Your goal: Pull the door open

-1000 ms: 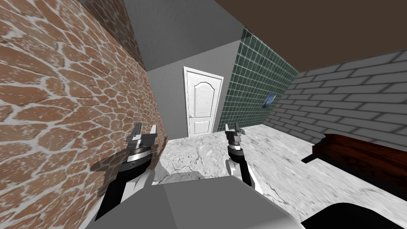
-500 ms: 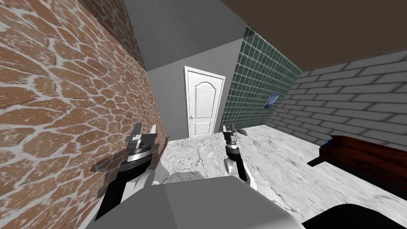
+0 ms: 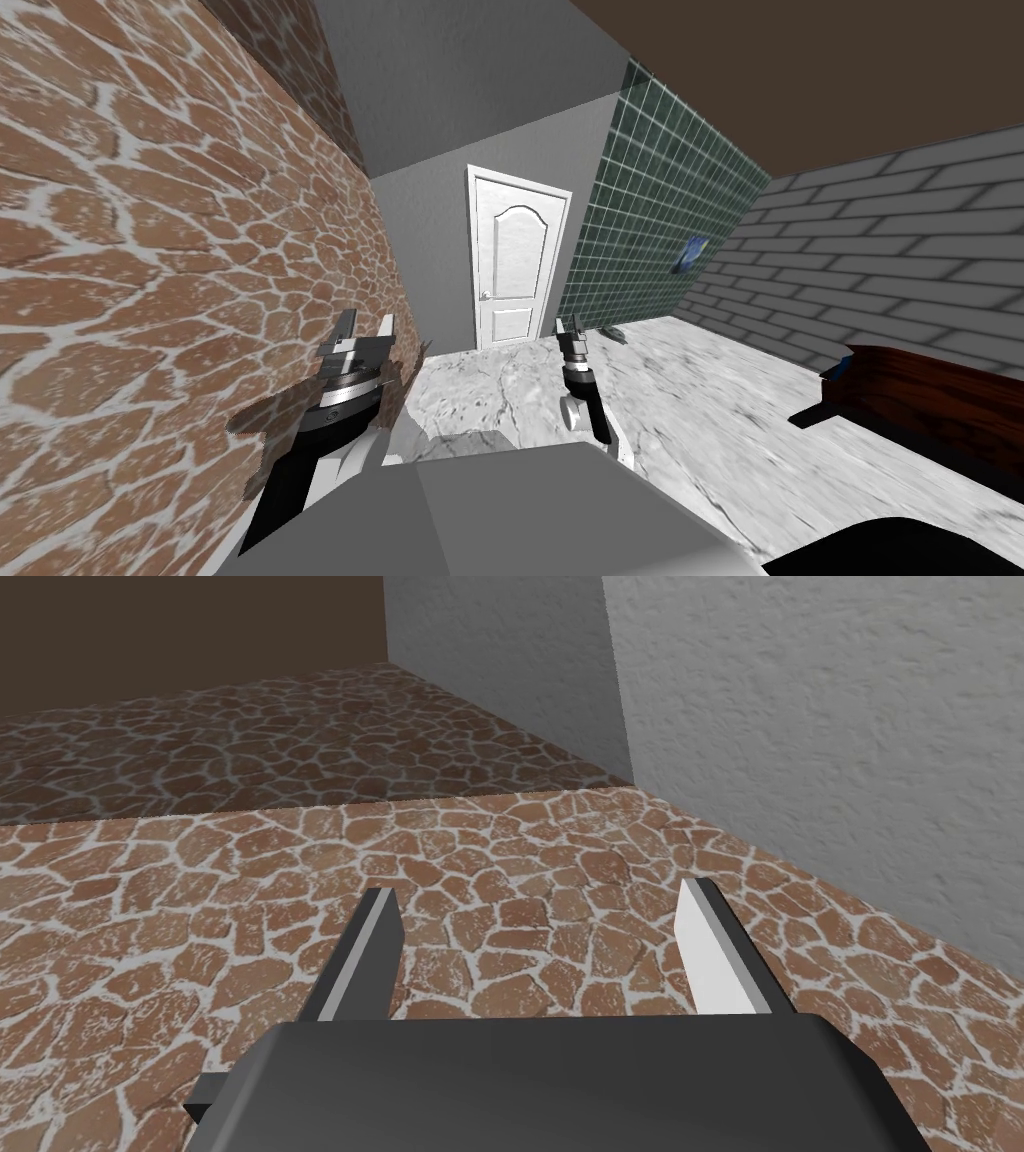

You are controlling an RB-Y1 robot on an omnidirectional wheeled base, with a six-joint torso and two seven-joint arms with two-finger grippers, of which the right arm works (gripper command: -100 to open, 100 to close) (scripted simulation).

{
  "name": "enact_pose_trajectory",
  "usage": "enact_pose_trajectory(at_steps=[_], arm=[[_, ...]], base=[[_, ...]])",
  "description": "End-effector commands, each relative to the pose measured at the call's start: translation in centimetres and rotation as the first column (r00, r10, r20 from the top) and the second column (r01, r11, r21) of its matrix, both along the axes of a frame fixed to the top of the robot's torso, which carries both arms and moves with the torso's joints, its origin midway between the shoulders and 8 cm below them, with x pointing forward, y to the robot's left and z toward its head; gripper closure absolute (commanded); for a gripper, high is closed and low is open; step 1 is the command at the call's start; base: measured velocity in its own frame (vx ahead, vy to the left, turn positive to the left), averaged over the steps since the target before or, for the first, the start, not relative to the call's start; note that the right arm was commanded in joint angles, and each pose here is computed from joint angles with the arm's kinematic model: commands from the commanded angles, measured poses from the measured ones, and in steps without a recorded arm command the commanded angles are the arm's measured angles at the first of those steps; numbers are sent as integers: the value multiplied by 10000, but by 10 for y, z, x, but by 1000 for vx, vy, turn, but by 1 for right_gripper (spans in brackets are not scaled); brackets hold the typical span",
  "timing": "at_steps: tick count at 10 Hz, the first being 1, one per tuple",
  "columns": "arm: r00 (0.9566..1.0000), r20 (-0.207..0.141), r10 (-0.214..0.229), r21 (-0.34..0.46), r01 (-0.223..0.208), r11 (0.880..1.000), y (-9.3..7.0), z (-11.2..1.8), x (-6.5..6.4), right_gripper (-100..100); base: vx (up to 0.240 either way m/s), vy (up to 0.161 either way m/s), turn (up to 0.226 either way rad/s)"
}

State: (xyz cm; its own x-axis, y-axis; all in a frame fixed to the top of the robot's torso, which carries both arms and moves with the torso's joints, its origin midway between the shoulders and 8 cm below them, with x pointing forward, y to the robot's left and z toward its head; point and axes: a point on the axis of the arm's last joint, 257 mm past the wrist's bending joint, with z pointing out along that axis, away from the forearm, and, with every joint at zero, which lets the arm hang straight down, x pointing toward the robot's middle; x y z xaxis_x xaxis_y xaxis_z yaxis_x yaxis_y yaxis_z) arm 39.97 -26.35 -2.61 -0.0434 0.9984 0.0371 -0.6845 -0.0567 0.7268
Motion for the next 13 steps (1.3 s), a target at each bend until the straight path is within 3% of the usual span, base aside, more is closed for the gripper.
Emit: enact_pose_trajectory(at_steps=[1, 5, 6, 9, 13], arm=[[9998, -210, 59, -16, -59, 10000, 2, -12, 9, -100], [9975, -684, 155, -43, -158, 9999, 4, -38, 27, -100], [9975, -684, 155, -43, -158, 9999, 4, -38, 27, -100], [9947, -1001, 216, -68, -224, 9997, 5, -55, 39, -100], [9869, -1577, 329, -138, -355, 9993, 7, -86, 62, -100]], base=[[107, 64, 23], [77, 47, 17], [38, 24, 7], [53, 41, 16], [88, 50, 25]])
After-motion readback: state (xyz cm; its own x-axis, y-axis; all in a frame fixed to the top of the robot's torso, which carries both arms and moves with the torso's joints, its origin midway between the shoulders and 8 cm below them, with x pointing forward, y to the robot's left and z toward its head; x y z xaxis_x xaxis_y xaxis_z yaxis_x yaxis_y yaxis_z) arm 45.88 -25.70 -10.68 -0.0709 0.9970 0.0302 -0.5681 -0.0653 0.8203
